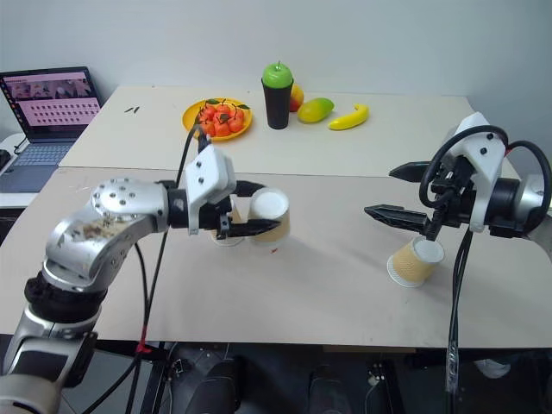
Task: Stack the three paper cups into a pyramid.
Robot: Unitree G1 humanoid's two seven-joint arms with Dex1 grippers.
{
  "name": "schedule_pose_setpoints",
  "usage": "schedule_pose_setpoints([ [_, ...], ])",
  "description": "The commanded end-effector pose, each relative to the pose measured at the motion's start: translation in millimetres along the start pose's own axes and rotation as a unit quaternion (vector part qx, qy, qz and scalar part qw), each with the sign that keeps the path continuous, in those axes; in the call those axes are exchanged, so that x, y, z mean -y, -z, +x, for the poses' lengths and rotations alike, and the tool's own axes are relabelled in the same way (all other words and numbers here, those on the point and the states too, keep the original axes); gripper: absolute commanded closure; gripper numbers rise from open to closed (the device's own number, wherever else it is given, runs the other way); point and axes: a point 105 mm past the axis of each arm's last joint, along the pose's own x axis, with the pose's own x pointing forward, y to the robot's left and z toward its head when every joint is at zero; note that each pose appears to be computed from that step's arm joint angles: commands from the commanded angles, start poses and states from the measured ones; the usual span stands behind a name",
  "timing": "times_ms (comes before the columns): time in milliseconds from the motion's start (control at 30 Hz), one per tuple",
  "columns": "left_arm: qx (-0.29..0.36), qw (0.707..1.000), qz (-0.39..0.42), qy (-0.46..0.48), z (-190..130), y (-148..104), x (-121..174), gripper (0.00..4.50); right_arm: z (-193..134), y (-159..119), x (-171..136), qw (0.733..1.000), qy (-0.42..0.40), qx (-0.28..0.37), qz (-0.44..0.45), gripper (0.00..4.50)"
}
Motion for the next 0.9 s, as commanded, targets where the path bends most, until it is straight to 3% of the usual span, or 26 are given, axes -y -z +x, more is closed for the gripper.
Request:
schedule_pose_setpoints([
  [33, 0.028, 1.0, -0.003, 0.007, 5, -25, -4, 1.81, -2, -11, 1, 1.0, 0.009, 0.021, -0.021, 0.0],
  [367, 0.058, 0.997, -0.021, 0.056, 42, -57, -3, 1.81, -3, -9, -2, 0.999, 0.023, 0.031, -0.012, 0.0],
  [900, 0.077, 0.994, -0.037, 0.064, 77, -16, -1, 1.81, -18, -6, -5, 0.998, 0.054, 0.024, -0.009, 0.0],
])
